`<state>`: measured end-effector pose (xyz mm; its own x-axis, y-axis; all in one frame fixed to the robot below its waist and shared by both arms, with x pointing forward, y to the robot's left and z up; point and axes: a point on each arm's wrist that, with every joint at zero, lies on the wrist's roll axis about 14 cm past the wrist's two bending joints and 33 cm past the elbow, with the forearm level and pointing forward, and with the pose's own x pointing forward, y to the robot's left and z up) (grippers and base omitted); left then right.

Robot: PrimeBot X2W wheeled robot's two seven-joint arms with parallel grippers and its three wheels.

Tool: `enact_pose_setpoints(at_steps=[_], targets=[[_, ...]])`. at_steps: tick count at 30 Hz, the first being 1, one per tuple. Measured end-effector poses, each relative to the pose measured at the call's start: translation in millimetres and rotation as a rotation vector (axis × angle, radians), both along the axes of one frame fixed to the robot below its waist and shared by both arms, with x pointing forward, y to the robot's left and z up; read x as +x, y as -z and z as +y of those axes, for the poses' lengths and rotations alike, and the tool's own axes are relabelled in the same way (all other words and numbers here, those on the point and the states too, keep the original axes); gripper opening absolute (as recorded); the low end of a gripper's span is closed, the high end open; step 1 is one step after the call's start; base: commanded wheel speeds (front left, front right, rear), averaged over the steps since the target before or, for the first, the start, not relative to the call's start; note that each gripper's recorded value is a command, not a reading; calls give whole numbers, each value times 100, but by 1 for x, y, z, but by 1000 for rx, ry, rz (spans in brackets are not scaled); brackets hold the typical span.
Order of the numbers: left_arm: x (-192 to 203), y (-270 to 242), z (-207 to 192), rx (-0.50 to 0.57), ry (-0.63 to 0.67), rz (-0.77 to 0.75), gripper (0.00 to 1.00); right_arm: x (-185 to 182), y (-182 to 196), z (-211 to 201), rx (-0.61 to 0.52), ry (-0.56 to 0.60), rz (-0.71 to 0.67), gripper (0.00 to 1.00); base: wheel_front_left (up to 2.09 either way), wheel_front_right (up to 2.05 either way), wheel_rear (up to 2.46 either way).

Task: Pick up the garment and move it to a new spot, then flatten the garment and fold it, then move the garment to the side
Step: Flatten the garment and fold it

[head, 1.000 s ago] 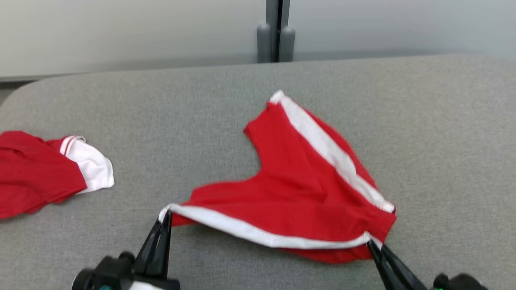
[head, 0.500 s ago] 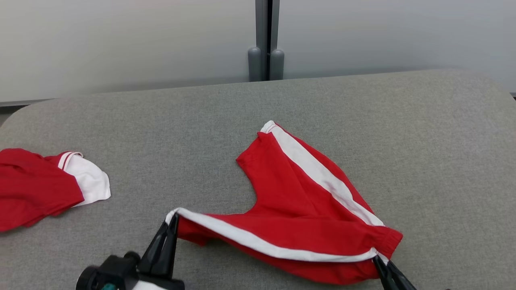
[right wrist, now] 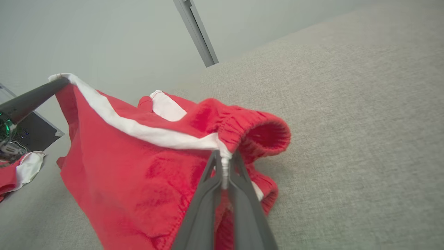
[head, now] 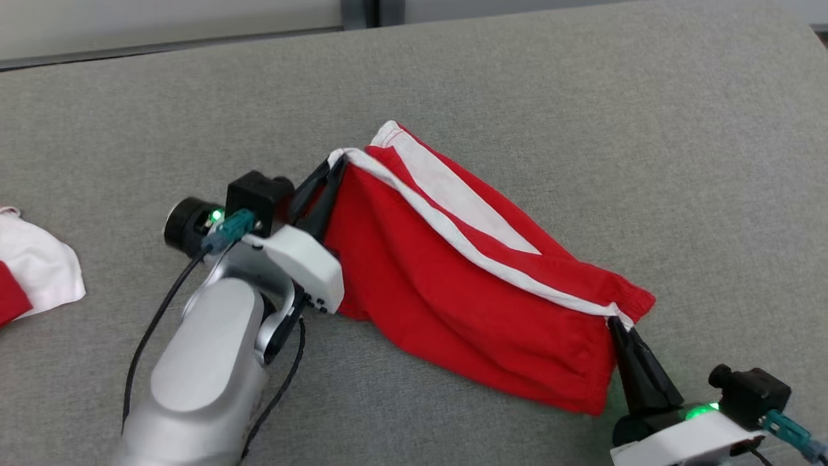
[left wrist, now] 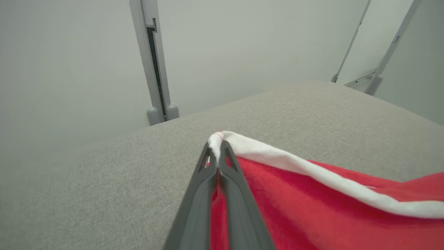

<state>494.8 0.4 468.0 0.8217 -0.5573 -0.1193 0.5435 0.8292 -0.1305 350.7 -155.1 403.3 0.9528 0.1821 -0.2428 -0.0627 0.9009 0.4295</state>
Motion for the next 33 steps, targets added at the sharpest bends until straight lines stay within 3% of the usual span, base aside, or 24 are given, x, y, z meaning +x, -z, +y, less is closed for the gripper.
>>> enact_pose_setpoints(at_steps=[8, 16, 17, 18, 19, 20, 28, 33], targets=[[31, 33, -57, 30, 143, 62, 0, 5, 22, -9, 48, 84, 77, 0, 0, 0, 0], [52, 60, -69, 22, 137, 103, 0, 5, 28, -18, 55, 135, 99, 3, 0, 0, 0], [53, 64, -67, 25, 129, 115, 22, 6, 27, -17, 55, 133, 96, 35, 0, 0, 0], [54, 67, -65, 25, 120, 127, 74, 6, 27, -17, 57, 133, 96, 64, 0, 0, 0], [55, 68, -63, 16, 108, 133, 100, 5, 27, -18, 56, 133, 96, 88, 0, 0, 0], [55, 69, -62, 16, 100, 140, 100, 5, 26, -19, 52, 134, 94, 100, 0, 0, 0], [54, 63, -37, 3, -1, 140, 100, -12, 12, -38, -54, 122, 54, 100, 0, 0, 0], [54, 30, 3, -69, -171, 43, 100, -13, -19, -55, -149, 126, -52, 100, 0, 0, 0]])
